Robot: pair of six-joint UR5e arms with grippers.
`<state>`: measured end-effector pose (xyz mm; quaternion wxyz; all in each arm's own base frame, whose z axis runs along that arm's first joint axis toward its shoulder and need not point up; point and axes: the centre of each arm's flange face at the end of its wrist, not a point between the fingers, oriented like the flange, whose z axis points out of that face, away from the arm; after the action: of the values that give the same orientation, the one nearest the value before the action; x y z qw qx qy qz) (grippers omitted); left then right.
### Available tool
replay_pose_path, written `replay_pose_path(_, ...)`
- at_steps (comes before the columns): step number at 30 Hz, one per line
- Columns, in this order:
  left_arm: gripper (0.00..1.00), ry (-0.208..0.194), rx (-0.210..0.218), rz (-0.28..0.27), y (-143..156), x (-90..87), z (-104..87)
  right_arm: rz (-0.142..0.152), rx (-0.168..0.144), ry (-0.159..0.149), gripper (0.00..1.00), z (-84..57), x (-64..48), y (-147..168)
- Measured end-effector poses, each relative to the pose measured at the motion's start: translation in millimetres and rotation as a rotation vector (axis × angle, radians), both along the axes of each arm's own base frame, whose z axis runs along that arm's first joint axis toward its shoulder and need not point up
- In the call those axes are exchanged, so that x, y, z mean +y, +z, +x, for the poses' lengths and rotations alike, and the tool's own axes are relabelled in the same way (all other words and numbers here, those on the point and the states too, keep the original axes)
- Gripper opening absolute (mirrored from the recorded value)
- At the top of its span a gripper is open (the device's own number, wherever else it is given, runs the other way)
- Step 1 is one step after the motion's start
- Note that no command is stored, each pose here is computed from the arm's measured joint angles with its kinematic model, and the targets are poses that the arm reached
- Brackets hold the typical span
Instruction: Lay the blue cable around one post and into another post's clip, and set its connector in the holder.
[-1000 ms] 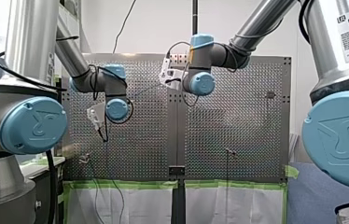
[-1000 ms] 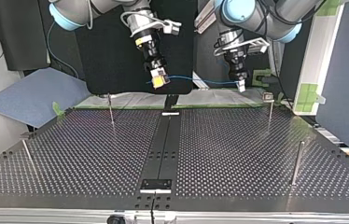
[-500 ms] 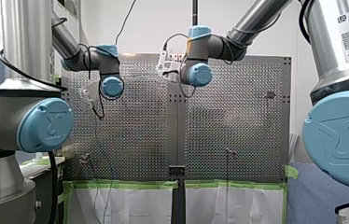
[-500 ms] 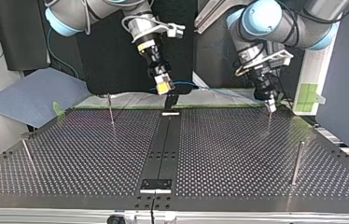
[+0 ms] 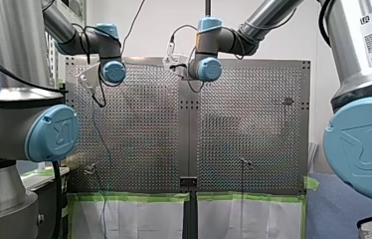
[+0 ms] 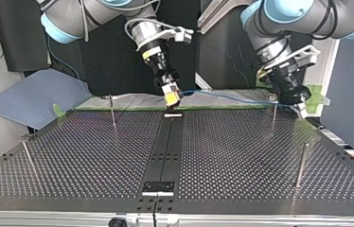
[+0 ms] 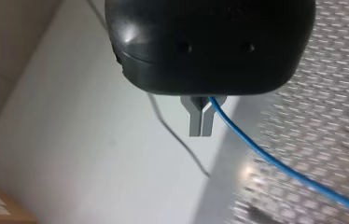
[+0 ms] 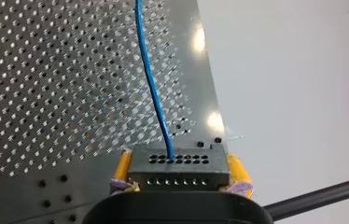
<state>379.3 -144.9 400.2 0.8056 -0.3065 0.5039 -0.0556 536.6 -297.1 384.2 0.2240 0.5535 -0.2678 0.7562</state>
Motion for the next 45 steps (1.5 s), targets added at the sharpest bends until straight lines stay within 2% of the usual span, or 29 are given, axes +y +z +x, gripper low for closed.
replay_pose_path(5,0.0,0.011,-0.028,-0.001,27.0,6.7,5.2,-0.017,-0.014,0.018,0.0,5.8,-2.3,12.0)
replay_pose_path(12,0.0,0.034,-0.006,-0.008,35.1,15.9,27.9,-0.037,-0.031,0.029,0.0,14.5,-8.4,29.9)
replay_pose_path(15,0.0,0.039,-0.016,-0.011,42.7,18.2,35.1,-0.042,-0.036,0.032,0.0,18.9,-11.9,34.5)
replay_pose_path(20,0.0,0.041,-0.054,-0.019,63.6,23.2,43.2,-0.037,-0.024,0.047,0.0,30.1,-18.3,30.7)
replay_pose_path(24,0.0,0.033,-0.113,-0.037,88.7,35.7,48.7,-0.039,-0.024,0.053,0.0,36.4,-22.6,26.1)
replay_pose_path(27,0.0,0.025,-0.134,-0.048,97.1,47.2,53.2,-0.041,-0.024,0.055,0.0,41.2,-26.1,22.4)
replay_pose_path(31,0.0,0.018,-0.133,-0.052,96.5,61.7,61.4,-0.033,-0.016,0.058,0.0,47.9,-30.3,18.2)
replay_pose_path(37,0.0,0.012,-0.122,-0.054,87.3,84.4,80.8,-0.032,-0.014,0.059,0.0,50.7,-32.1,19.0)
replay_pose_path(42,0.0,0.014,-0.1,-0.037,79.3,108.0,105.0,-0.029,-0.011,0.059,0.0,56.6,-37.3,20.2)
replay_pose_path(45,0.0,0.017,-0.086,-0.027,74.5,123.0,119.1,-0.036,-0.019,0.057,0.0,60.3,-42.0,28.3)
